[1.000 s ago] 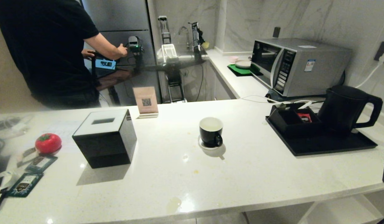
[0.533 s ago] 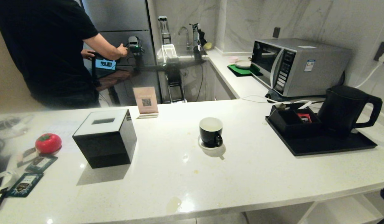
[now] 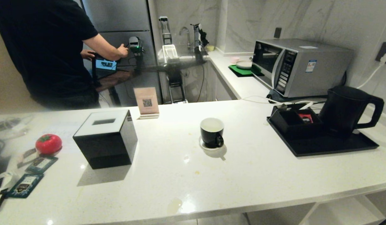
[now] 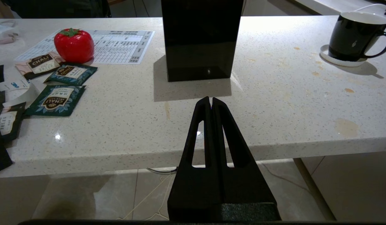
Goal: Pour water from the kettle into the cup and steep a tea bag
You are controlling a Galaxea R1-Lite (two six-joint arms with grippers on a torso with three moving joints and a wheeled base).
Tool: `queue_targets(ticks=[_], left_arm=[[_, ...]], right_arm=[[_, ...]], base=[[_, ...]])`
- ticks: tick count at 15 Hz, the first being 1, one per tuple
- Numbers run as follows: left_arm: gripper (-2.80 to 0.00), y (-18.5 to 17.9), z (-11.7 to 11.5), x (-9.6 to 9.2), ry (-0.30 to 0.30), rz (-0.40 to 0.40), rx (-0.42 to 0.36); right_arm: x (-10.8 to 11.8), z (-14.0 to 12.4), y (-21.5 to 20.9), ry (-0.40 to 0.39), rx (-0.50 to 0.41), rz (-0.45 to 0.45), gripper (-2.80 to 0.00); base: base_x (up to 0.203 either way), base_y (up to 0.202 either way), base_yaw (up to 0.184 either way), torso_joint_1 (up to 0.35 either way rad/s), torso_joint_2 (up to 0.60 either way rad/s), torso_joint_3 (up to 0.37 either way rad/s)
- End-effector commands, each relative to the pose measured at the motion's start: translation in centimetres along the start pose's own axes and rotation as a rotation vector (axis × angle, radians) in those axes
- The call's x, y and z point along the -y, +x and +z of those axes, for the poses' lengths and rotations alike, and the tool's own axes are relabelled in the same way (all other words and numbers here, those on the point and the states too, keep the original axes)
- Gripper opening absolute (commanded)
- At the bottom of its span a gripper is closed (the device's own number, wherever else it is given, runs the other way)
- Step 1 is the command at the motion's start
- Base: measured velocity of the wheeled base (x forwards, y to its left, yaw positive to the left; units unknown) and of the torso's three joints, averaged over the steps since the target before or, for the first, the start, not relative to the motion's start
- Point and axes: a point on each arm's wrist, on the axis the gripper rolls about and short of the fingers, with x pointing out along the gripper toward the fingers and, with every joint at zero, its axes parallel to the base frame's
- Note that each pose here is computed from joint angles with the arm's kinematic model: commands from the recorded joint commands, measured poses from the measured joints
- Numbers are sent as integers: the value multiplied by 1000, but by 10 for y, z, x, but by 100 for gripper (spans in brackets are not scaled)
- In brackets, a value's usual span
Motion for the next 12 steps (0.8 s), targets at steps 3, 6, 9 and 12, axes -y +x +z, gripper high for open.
queue_targets(ticks=[3, 6, 9, 12], left_arm=[[-280, 0, 0, 0, -1, 1, -1], [-280, 0, 0, 0, -1, 1, -1], [-280, 0, 0, 0, -1, 1, 1], [-280, 0, 0, 0, -1, 0, -1]], right_arm=[[-2, -22, -23, -4, 143, -23, -280], [-2, -23, -24, 3, 142, -27, -280], [-2, -23, -24, 3, 140, -26, -280], [-2, -23, -24, 3, 140, -26, -280]], base=[[0, 0, 0, 0, 0, 0], [0, 0, 0, 0, 0, 0], [0, 0, 0, 0, 0, 0], [0, 0, 0, 0, 0, 0]])
